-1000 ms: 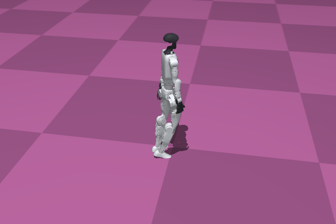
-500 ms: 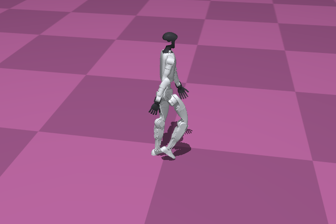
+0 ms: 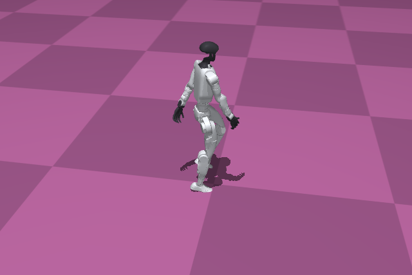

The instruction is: In place motions

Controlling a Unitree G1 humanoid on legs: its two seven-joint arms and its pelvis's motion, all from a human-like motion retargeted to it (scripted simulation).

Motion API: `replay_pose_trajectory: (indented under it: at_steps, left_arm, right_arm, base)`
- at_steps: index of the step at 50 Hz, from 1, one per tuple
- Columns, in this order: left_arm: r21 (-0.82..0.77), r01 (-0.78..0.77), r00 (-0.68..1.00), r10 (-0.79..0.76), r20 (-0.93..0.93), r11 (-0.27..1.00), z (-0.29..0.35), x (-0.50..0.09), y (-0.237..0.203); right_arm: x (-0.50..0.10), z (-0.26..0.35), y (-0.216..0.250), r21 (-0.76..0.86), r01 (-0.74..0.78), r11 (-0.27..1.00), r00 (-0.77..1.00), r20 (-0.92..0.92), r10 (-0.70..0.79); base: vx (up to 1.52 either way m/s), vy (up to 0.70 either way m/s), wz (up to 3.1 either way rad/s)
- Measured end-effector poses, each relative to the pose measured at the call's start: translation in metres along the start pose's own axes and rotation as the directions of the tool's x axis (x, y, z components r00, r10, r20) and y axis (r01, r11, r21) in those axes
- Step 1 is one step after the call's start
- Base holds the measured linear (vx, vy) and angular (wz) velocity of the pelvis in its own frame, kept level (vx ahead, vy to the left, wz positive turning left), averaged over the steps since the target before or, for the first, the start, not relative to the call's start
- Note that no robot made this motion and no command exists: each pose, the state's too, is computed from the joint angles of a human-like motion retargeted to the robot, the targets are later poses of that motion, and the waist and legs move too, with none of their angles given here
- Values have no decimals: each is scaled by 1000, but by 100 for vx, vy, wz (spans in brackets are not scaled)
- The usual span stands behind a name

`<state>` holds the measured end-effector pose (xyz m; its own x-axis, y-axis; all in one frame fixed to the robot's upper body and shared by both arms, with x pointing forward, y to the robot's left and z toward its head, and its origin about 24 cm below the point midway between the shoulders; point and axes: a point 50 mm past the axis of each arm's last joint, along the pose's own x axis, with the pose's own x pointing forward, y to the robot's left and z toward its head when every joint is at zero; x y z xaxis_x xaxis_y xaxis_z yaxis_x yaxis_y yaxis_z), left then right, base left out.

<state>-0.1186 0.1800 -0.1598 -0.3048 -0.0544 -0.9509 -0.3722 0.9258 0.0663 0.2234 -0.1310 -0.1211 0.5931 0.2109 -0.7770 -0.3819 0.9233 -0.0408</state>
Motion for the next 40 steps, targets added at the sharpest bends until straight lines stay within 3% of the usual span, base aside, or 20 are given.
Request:
replay_pose_trajectory:
  at_steps: [10, 19, 25, 31, 40]
  left_arm:
    - [7, 59, 998, -59, 37, 998, 13, 0, -9]
    - [92, 8, 986, -23, 163, 996, 62, -6, -21]
    - [223, -36, 946, -39, 321, 974, 130, -26, -51]
    - [389, 14, 793, -247, 557, 921, 219, -76, -111]
    - [401, 76, 542, -375, 752, 913, 280, -144, -159]
  right_arm:
    - [-4, -20, -1, -13, 7, 1000, 998, -55, -8]
    - [-31, -107, 20, 26, -19, 999, 959, -283, 25]
    - [-75, -182, 27, 106, 51, 993, 876, -483, 7]
    - [-123, -236, 26, 193, 194, 962, 762, -647, -24]
    - [-183, -283, 35, 230, 299, 926, 574, -818, 18]
  base:
    - [5, 2, 16]
    - [17, -15, 15]
    - [19, -21, 51]
    - [1, -15, 2]
    - [-1, -5, 24]
